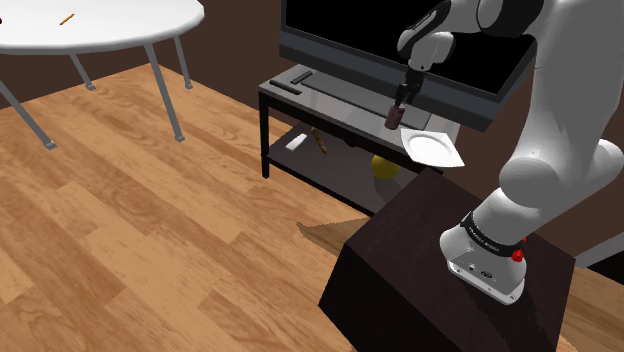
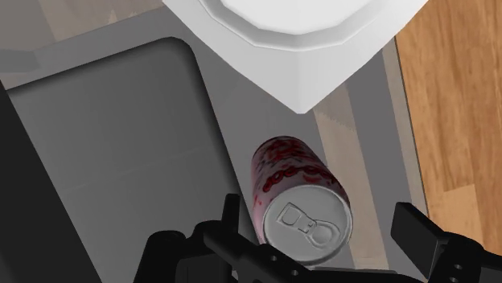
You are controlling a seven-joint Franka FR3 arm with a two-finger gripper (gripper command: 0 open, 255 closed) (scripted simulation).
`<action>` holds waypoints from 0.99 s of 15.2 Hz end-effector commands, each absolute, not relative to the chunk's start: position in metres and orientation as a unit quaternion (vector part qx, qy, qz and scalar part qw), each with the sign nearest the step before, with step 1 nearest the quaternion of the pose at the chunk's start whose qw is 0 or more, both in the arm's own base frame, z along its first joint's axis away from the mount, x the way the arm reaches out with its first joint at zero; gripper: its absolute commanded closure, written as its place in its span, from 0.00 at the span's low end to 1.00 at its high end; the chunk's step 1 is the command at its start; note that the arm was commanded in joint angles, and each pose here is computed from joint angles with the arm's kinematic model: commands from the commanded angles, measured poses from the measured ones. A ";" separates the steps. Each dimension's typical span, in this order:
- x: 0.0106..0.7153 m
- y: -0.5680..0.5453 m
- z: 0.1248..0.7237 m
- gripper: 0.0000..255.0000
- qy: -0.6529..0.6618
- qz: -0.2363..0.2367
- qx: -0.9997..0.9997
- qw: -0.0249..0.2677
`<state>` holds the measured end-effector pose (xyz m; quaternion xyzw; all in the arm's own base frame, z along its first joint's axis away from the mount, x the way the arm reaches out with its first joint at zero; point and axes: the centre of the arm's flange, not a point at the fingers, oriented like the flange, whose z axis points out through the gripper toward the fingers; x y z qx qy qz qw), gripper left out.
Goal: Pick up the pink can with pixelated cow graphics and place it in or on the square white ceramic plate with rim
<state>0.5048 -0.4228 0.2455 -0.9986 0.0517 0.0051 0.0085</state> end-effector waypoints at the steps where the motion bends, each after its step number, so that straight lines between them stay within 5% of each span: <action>1: 0.506 -0.425 0.235 0.00 0.052 0.005 -0.999 0.009; 13: 0.505 -0.424 0.211 0.00 0.052 0.005 -0.999 0.009; 14: 0.505 -0.424 0.211 1.00 0.052 0.005 -0.999 0.009; 15: 0.505 -0.424 0.211 1.00 0.052 0.005 -0.999 0.009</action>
